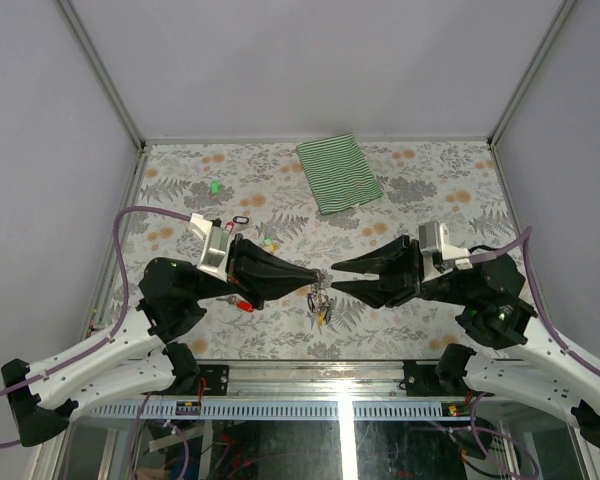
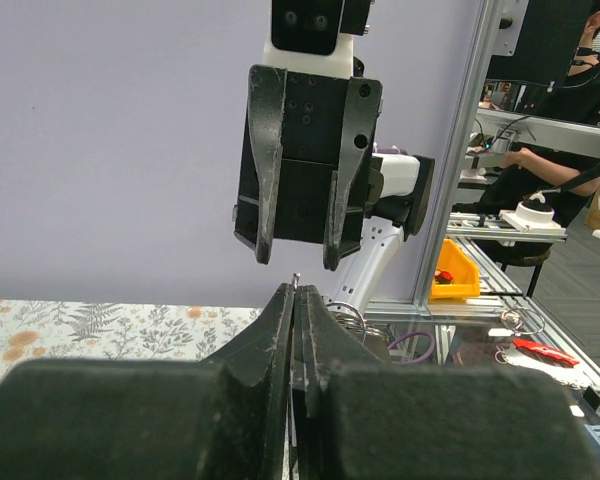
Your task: Put the keys on the keyring
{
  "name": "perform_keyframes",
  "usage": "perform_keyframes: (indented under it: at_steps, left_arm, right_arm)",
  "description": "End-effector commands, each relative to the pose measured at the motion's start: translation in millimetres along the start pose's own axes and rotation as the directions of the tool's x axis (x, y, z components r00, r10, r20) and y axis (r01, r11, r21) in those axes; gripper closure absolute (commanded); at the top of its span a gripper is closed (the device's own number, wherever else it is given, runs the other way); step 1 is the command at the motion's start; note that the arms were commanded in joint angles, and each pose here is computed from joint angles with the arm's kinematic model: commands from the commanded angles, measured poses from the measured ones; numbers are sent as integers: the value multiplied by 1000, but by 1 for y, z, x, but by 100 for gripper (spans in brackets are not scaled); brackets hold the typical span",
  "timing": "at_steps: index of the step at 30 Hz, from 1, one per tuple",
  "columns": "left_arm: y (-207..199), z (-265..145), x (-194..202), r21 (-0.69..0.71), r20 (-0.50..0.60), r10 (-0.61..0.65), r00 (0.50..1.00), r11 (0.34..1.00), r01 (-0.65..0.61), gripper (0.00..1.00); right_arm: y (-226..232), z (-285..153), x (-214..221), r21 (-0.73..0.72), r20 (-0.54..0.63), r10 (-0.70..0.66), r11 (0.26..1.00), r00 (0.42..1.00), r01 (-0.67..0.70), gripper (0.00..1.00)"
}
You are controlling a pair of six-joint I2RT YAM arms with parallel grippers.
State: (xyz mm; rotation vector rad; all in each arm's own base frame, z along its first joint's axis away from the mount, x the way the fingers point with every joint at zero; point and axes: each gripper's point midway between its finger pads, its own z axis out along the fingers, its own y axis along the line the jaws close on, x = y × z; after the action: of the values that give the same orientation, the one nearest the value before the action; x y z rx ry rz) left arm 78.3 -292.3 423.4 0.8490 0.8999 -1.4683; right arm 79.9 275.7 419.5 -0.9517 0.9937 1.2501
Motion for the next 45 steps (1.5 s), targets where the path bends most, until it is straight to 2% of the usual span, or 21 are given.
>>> perform_keyframes:
  at_steps: [1,27,29,34,35,36,41,45]
  left_arm:
    - [-8,2,-23,25,92,43,995,999,-45,100]
    - [-11,5,-24,49,87,37,996,998,-42,100]
    - [-11,5,-24,49,87,37,996,998,-42,100]
    - [-12,5,-24,53,88,37,995,998,-42,100]
    - [-12,5,-24,53,87,36,996,998,-41,100]
    - [-12,5,-24,55,85,34,996,998,-39,98]
    - [-12,3,-19,38,26,36,999,999,-37,69]
    - [-4,-7,-22,-54,-17,36,999,998,-37,63]
  right_arm:
    - [6,9,-16,-55,72,-16,998,997,20,61]
    - [6,17,-9,-82,53,7,997,999,-2,75]
    - [6,18,-7,-84,48,9,996,999,-5,79]
    - [6,19,-6,-93,32,8,996,999,-5,100]
    - [5,19,-6,-90,26,-2,996,1000,4,100]
    - [4,19,-5,-87,17,-24,996,1000,25,100]
    - [-7,12,-4,-48,-18,-208,977,978,207,100]
    - [-12,1,-1,-38,-19,-392,920,920,391,100]
